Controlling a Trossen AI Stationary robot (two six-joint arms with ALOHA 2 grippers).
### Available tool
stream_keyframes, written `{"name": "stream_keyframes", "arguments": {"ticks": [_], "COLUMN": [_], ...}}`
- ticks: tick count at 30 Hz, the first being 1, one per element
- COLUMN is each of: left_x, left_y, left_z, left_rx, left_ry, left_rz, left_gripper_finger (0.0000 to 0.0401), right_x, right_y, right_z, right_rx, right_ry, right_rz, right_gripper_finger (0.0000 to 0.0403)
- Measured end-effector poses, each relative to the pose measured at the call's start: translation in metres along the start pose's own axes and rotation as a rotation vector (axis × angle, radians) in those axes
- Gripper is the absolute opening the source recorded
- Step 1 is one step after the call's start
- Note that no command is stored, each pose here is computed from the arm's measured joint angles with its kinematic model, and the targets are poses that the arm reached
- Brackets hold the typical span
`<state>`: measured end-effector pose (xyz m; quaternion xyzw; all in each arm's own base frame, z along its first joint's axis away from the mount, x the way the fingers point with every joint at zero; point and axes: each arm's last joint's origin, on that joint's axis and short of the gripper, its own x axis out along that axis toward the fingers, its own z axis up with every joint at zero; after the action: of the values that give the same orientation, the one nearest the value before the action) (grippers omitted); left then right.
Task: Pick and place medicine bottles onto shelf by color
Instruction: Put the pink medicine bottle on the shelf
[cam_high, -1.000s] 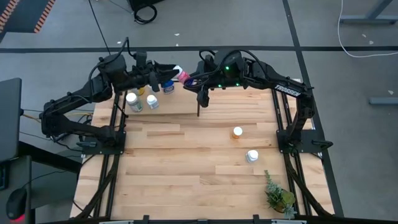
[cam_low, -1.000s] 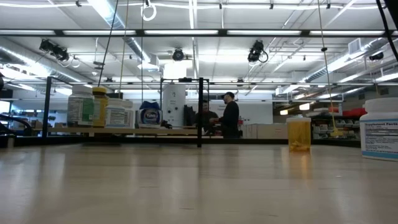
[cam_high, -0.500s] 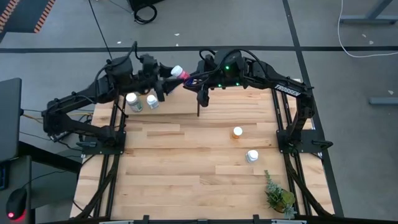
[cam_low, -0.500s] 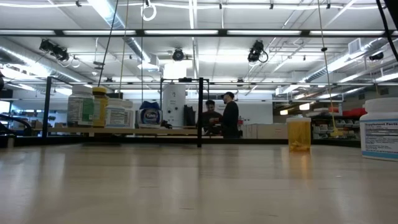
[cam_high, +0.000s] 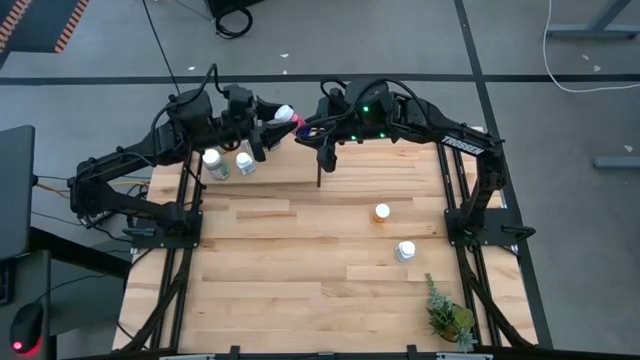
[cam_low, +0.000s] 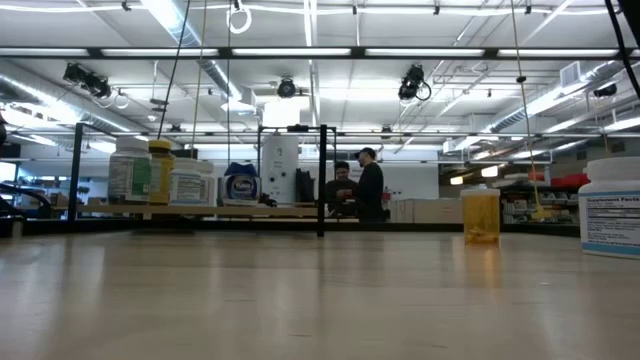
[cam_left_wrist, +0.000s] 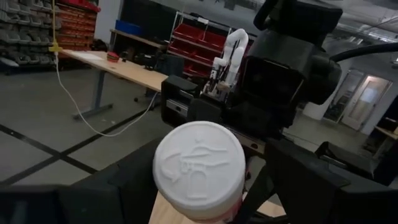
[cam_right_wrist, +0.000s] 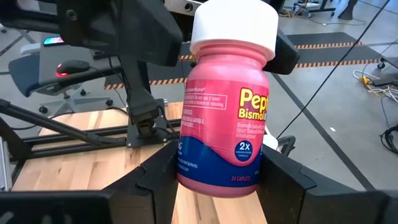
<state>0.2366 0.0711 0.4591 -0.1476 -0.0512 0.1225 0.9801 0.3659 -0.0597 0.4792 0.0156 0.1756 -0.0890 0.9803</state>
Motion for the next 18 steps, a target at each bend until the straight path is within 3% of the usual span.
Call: {"name": "stream_keyframes", "arguments": {"ticks": [11, 18], "left_x": [0.0000, -0.0001], "left_y": [0.0002, 0.0006], "left_z": [0.0000, 0.0001], "left_rx": [-0.044, -0.048], "left_ry": [0.000, 0.001], "left_rz": [0.004, 0.004], "left_gripper_finger": [0.0175, 0.0174], "right_x": [0.0000, 0.0000], "right_y": [0.0000, -0.0001], "right_z": [-0.0001, -0.0001], "right_rx": [-0.005, 0.008], "right_ry": [0.001, 0.001], "right_rz": [0.001, -0.002], "right_gripper_finger": [0.0186, 0.0186]}}
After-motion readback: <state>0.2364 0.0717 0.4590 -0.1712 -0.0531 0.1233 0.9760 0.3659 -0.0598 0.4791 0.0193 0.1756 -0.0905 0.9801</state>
